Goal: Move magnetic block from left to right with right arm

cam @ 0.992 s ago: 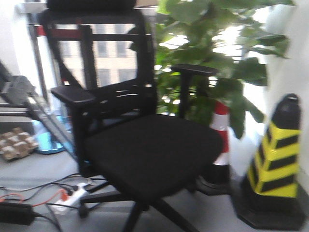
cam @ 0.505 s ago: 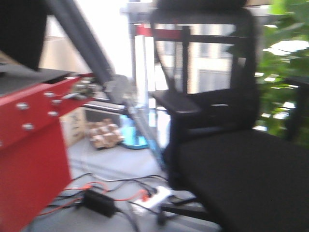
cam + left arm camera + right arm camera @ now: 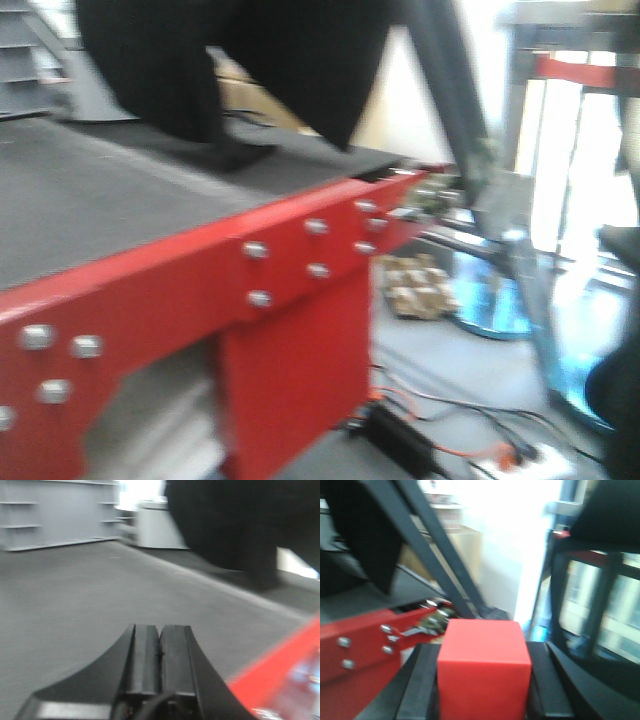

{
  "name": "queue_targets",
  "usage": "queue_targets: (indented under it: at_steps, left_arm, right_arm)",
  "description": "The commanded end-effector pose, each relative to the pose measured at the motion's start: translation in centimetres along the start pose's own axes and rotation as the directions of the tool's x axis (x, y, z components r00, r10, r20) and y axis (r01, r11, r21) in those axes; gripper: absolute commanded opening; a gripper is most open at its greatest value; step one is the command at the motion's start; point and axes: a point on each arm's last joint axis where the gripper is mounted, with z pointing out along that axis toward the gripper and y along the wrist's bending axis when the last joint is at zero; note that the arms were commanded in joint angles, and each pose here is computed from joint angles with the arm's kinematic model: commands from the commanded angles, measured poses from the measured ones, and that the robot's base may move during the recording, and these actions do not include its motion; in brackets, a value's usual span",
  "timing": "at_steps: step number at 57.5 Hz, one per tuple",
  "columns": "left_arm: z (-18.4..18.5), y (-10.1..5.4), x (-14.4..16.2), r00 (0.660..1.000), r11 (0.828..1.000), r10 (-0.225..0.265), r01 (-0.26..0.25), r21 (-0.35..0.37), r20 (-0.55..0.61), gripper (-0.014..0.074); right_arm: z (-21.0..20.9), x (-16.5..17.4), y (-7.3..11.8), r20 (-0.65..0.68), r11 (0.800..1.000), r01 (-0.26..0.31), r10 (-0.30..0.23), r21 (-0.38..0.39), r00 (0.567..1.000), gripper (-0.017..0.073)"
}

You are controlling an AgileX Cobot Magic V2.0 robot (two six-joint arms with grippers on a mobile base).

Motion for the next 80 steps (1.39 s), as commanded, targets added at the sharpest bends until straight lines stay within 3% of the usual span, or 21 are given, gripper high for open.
queue_targets:
  at_steps: [1, 80]
  left_arm:
    - [-0.07, -0.02, -0.52, 0.997, 1.0, -0.011, 0.01, 0.007, 0.082, -0.0126]
    - [-0.07, -0.02, -0.52, 0.997, 1.0, -0.011, 0.01, 0.007, 0.082, -0.0126]
  right_arm:
    - [-0.11, -1.8, -0.04, 0.113, 1.0, 0.017, -0.018, 0.004, 0.993, 0.0296]
    - [-0.11, -1.8, -0.04, 0.113, 1.0, 0.017, -0.018, 0.004, 0.993, 0.0296]
